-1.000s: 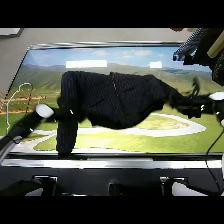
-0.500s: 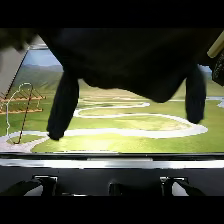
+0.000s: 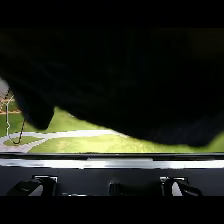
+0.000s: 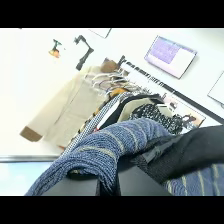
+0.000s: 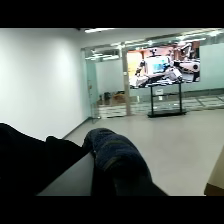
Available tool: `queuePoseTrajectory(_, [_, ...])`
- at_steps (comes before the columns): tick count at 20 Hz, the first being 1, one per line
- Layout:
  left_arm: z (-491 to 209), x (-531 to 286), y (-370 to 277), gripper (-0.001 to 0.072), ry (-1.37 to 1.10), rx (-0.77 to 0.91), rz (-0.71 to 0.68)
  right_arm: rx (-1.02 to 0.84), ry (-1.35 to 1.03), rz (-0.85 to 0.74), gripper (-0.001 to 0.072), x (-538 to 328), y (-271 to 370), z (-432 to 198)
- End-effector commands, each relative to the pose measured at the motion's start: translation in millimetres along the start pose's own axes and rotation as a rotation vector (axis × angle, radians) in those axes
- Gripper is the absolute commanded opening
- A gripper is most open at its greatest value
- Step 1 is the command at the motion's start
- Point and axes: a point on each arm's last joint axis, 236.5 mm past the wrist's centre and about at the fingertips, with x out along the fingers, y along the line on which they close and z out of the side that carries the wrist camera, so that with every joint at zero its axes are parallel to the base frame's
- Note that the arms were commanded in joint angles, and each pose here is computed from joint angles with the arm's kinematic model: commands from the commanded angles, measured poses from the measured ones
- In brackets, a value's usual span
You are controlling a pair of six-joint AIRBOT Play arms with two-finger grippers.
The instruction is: Fold the clothes and pants, and hang the long-sleeved shirts on hangers.
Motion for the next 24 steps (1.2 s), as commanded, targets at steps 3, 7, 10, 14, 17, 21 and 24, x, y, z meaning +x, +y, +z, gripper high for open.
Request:
queuePoseTrajectory(3, [-28, -6, 52, 0.0004, 0.092, -0.131, 0.215, 0.146, 0.157, -0.062, 0.0015, 30, -31, -44])
queuePoseTrajectory(7, [-116, 49, 150, 0.0004, 0.338, -0.335, 0.377, 0.5, 0.653, -0.064, 0.0015, 108, -76, -201])
queuePoseTrajectory(10, [-211, 88, 247, 0.0004, 0.549, -0.445, 0.518, 0.747, 0.983, -0.11, 0.0016, 142, -115, -335])
queuePoseTrajectory(14, [-337, 127, 373, 0.0004, 0.72, -0.562, 0.649, 0.907, 1.237, -0.22, 0.0017, 168, -159, -500])
queuePoseTrajectory(17, [-407, 159, 430, 0.0005, 0.692, -0.709, 0.627, 0.86, 1.261, -0.237, 0.0031, 197, -158, -603])
queuePoseTrajectory(21, [-451, 161, 452, 0.0322, 0.718, -0.801, 0.629, 0.729, 1.305, -0.204, 0.0266, 199, -148, -657])
queuePoseTrajectory(24, [-432, 152, 449, 0.0608, 0.729, -0.789, 0.626, 0.661, 1.336, -0.209, 0.0594, 185, -164, -631])
